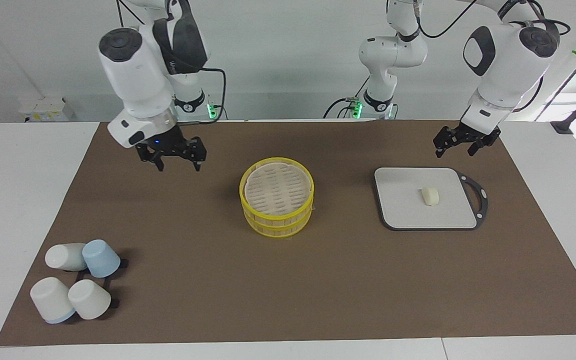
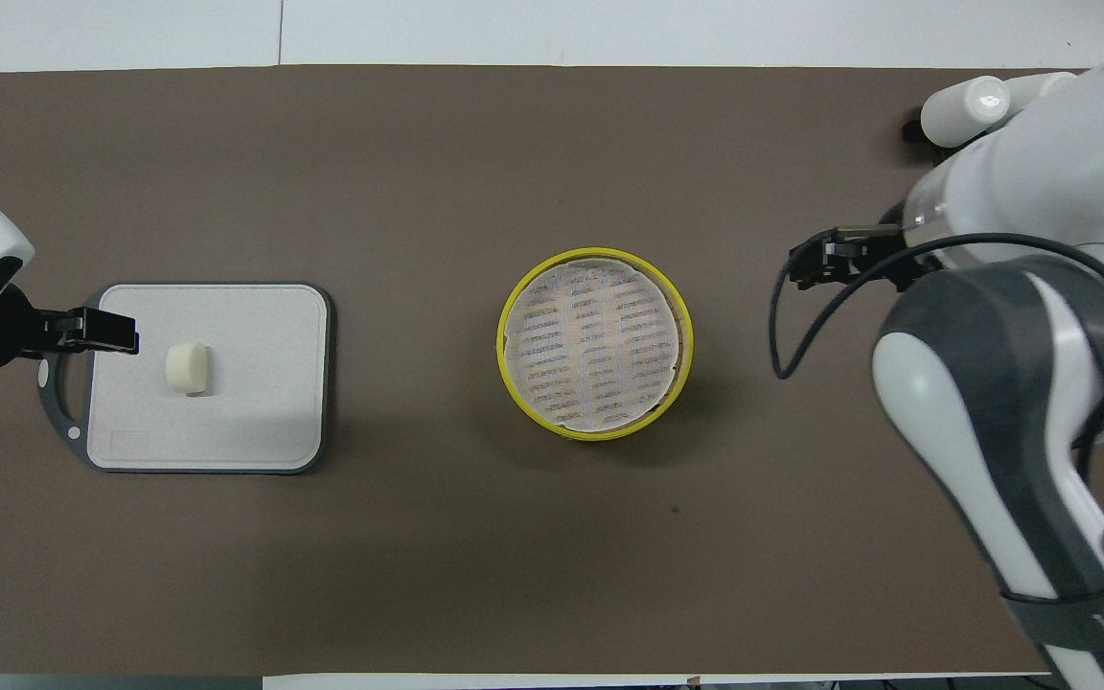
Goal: Place bun in steamer
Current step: 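Reach the right gripper to the steamer lid while the left gripper reaches the bun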
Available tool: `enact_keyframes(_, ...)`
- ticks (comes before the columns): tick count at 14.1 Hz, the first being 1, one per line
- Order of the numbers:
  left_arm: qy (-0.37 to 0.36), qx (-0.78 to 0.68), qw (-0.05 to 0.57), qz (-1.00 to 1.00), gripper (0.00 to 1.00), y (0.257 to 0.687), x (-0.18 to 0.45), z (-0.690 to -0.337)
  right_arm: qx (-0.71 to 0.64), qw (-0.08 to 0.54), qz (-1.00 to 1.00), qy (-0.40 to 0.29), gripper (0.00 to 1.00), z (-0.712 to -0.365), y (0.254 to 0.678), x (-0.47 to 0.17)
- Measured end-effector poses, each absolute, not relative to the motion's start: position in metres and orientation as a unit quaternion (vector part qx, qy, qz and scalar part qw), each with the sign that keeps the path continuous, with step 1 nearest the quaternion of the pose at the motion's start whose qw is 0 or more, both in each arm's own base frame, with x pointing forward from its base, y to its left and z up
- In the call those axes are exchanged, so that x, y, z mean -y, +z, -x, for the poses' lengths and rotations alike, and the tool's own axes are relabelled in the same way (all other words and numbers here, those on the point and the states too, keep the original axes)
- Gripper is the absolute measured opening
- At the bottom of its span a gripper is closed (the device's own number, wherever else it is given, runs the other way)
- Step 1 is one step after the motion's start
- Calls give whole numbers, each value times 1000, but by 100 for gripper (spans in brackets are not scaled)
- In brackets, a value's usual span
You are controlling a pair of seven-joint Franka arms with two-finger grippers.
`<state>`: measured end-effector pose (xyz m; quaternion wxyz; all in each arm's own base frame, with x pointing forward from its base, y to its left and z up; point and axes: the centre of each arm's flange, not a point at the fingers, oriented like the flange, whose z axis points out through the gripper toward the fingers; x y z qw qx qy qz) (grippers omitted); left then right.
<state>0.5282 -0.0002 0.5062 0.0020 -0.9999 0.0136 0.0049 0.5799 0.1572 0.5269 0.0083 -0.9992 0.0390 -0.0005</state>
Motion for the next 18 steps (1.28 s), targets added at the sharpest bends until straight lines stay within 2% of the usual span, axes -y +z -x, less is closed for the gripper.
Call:
enact_keyframes(4,3,-10,2,1000,100,438,-5,-520,-63,11,998,-5,99,-576,493,-292)
enact_keyframes(9,-6,-4,6,1000,100,373,-11,-528,-50,6,999,1,99,-559,456,-383)
enact_keyframes(13,-15,-10,9,1000,100,336,-14,-528,-42,19,999,-15,99,-557,431,-424)
enact_keyframes(18,-15,-39,9,999,100,323,-23,-521,-37,16,999,-11,99,-555,418,-432)
